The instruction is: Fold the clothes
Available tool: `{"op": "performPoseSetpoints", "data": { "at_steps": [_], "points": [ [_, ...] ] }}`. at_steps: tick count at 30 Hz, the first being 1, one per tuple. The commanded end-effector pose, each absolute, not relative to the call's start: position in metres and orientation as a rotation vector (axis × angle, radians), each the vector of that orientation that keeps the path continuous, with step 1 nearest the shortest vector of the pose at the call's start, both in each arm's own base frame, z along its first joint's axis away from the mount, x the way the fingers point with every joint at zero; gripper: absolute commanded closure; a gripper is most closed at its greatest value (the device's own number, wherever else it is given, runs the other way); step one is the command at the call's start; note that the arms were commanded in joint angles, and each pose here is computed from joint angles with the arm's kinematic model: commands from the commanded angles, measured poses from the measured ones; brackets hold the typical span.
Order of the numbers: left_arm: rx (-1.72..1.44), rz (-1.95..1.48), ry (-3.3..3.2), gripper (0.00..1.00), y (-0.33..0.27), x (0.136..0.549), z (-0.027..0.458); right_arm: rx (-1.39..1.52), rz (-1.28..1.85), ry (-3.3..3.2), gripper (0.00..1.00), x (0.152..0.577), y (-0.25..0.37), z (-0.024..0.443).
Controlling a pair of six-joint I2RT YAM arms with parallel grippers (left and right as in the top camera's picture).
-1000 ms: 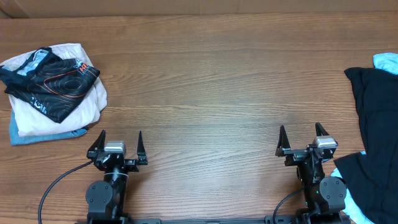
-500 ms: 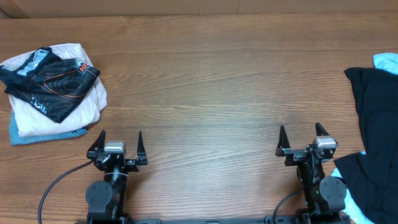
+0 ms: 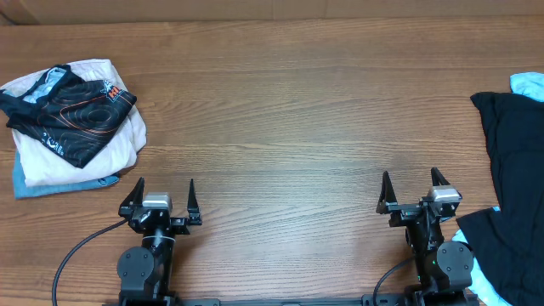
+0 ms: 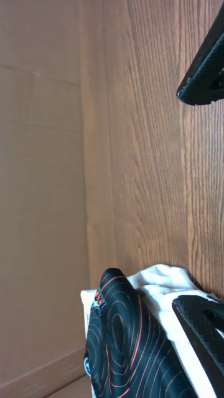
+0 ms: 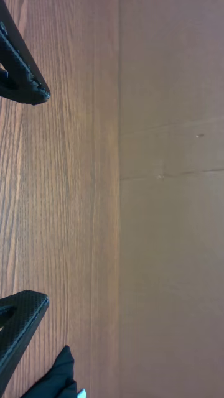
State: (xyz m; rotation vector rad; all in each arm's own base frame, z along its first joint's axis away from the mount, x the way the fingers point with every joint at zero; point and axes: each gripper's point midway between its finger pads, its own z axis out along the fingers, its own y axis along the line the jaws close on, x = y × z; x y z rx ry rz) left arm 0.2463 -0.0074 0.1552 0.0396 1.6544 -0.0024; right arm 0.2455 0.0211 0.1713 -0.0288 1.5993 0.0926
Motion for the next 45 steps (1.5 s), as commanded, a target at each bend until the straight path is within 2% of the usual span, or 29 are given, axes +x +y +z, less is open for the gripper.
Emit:
{"op": "performPoseSetpoints", "data": {
  "at_steps": [1, 45],
  "points": [
    [0.036, -0.027, 1.645, 0.00, -0.0103, 0.2460, 0.1563, -0.039, 0.094, 1.591, 0.00, 0.2455, 0.0222, 0.1705],
    [0.038, -0.028, 1.686, 0.00, -0.0107, 0.2475, 0.1472, -0.039, 0.094, 1.592, 0.00, 0.2455, 0.0222, 0.1704]
  ]
}}
